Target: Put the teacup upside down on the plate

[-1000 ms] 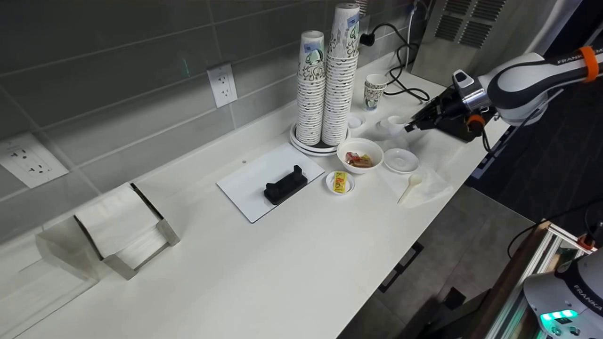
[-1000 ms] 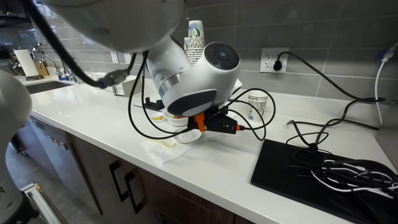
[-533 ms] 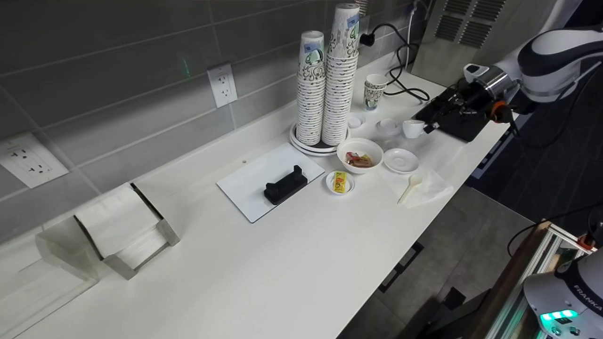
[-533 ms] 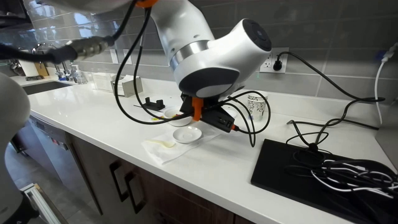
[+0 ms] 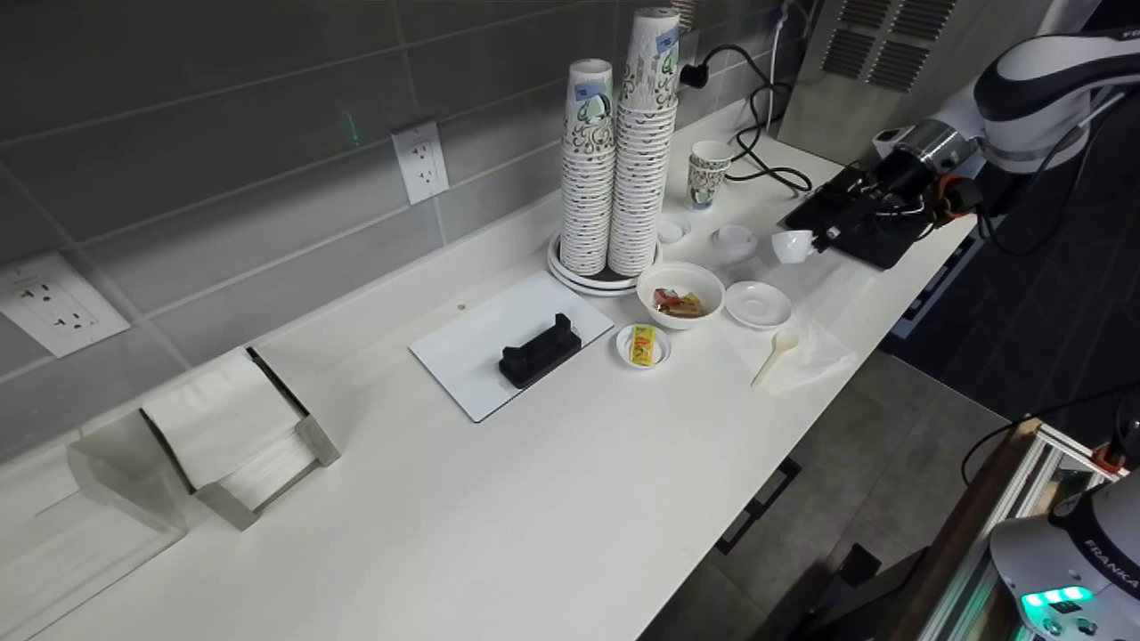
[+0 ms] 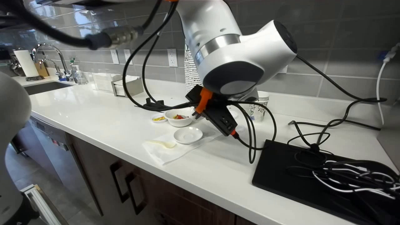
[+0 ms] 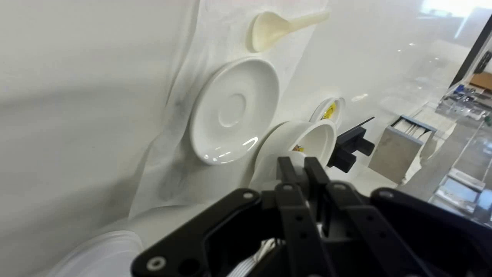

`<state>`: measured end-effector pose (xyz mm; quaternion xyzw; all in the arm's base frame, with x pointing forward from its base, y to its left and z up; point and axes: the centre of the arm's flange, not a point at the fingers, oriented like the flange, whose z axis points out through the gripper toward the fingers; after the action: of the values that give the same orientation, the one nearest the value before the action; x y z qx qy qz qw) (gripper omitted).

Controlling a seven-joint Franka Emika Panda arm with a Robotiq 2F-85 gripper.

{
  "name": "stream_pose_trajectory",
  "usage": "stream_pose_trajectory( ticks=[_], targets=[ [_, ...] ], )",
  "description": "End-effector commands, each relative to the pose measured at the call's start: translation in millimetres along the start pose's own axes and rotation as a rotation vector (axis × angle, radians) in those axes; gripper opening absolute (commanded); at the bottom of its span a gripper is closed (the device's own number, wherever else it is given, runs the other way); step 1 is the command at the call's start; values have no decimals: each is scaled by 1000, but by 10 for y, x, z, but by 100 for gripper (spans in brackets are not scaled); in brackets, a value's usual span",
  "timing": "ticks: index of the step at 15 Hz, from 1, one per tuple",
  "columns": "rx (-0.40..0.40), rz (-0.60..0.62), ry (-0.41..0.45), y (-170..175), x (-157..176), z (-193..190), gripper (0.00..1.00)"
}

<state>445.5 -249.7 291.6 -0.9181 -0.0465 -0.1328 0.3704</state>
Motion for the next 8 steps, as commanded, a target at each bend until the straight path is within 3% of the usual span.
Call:
stream_pose_trajectory(
  ticks=[1, 8],
  targets=[
    [49, 163, -84, 7, 327, 78, 3],
    [209, 362, -312, 284, 176, 335, 3]
  ],
)
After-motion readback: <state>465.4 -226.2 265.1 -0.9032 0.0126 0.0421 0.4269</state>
